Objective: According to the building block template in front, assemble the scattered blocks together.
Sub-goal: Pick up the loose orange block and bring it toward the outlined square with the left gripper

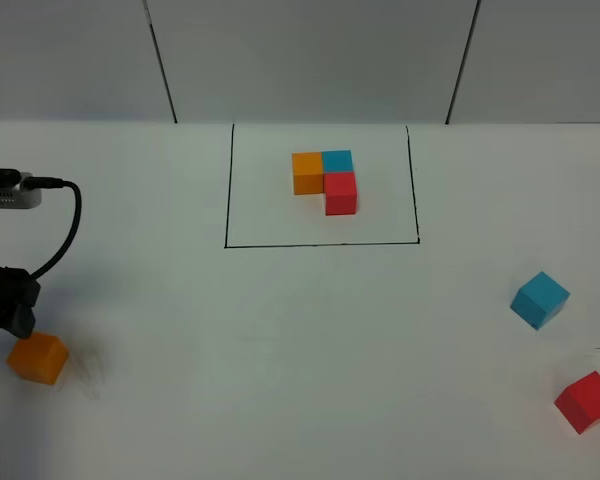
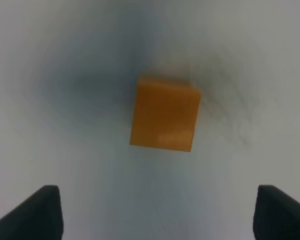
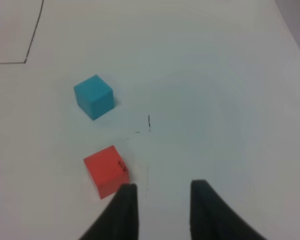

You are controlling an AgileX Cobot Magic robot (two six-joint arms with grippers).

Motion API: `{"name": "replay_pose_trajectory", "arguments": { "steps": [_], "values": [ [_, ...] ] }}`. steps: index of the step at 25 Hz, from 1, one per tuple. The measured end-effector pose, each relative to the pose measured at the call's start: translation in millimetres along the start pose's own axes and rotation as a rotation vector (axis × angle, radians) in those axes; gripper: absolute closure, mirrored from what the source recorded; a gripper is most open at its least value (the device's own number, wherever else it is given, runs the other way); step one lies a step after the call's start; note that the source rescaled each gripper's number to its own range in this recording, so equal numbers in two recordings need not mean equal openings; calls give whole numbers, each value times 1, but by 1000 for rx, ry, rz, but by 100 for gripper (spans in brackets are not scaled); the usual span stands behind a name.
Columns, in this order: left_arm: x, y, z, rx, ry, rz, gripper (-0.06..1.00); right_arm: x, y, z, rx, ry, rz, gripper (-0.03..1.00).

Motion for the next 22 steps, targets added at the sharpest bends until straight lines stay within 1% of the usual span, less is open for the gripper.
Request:
{"name": "replay_pose_trajectory", "arguments": {
  "steps": [6,15,22],
  "values": [
    [-6,-22,-2,23,15,30,28,0,0,0,0,0,0,97],
    [-5,-62,-1,35,2,114,29,0,0,0,0,0,0,97],
    [-8,-80,0,36,-8,124,29,0,0,0,0,0,0,97]
  ]
}}
Point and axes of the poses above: a point on each arm's last joint axis where the gripper is mounted, y pointing back along that axis away from the gripper, z along the wrist's bending axis when the last joint is at zero, x = y × z, the point moved 10 cm from there along -y, pointing out along that axis toward the gripper, and after that the axes turned 3 degrees about -y, right-handed, at the moved point
